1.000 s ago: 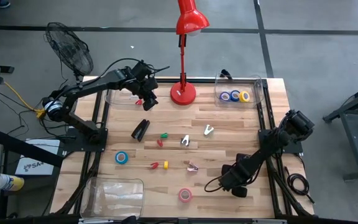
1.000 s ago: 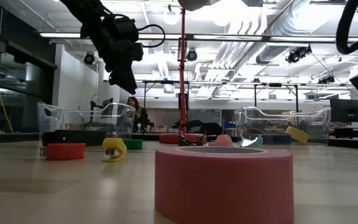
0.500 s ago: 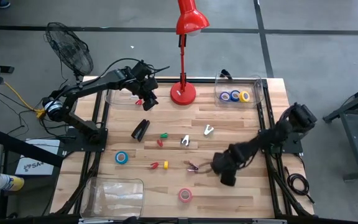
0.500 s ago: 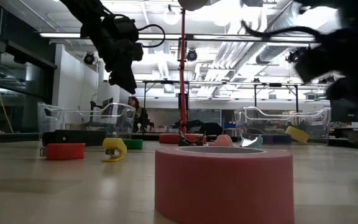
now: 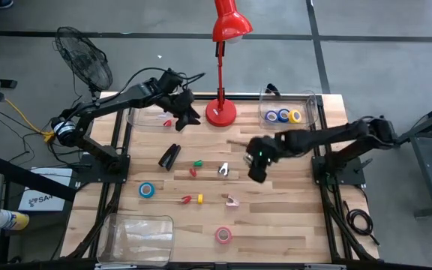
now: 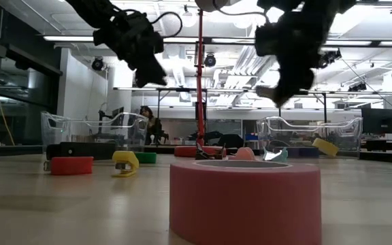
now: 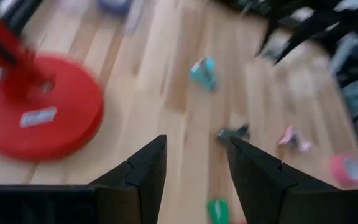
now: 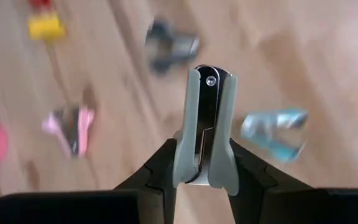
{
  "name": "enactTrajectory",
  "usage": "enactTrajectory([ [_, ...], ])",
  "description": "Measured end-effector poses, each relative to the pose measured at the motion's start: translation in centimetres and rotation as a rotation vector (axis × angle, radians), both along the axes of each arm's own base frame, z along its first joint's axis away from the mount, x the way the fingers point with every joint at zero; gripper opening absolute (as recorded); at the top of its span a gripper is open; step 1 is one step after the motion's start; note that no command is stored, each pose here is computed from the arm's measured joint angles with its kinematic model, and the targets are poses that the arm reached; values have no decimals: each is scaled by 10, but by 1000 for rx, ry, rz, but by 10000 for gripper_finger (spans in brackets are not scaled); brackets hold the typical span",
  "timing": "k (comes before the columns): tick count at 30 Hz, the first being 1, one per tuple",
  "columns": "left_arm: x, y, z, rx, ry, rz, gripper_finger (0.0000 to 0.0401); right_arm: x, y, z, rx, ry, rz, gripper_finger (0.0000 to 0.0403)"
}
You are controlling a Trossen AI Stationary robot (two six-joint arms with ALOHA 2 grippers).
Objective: Pick and place Stapler, Stapler remover, tape
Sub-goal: Put the gray stapler remover into the bottom transparent bin
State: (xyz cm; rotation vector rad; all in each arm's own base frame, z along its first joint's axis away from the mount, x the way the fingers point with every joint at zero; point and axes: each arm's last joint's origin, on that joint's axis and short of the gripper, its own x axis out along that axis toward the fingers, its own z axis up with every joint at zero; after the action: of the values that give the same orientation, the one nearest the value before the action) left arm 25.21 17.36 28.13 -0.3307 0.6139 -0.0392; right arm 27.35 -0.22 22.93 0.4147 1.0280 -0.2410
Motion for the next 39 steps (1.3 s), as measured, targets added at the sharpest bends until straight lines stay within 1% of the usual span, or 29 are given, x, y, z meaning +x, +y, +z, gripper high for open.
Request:
enactTrajectory([
  [5,9,4,14,-11,-172,-31,165,3,-33,18,-92,-169,-3,92],
  [9,16,6,28,-18,-303,-28,165,7,-55,30,-178,-307,2,92],
  [11,20,5,35,5,-360,-23,165,10,-64,36,-213,-382,15,92],
  [15,30,-2,46,98,-454,-7,165,14,-76,47,-312,-494,45,92],
  [21,44,-19,54,211,-516,96,165,12,-95,53,-427,-543,69,92],
  [25,50,-27,56,247,-517,164,166,10,-108,59,-476,-590,42,92],
  [28,53,-32,56,257,-514,193,167,9,-116,66,-482,-675,41,92],
  [31,55,-36,56,245,-520,199,181,9,-119,73,-480,-761,58,92],
  [35,58,-42,61,229,-565,205,225,9,-121,79,-470,-833,79,92],
  [39,60,-46,67,247,-626,214,266,10,-121,81,-465,-859,95,92],
])
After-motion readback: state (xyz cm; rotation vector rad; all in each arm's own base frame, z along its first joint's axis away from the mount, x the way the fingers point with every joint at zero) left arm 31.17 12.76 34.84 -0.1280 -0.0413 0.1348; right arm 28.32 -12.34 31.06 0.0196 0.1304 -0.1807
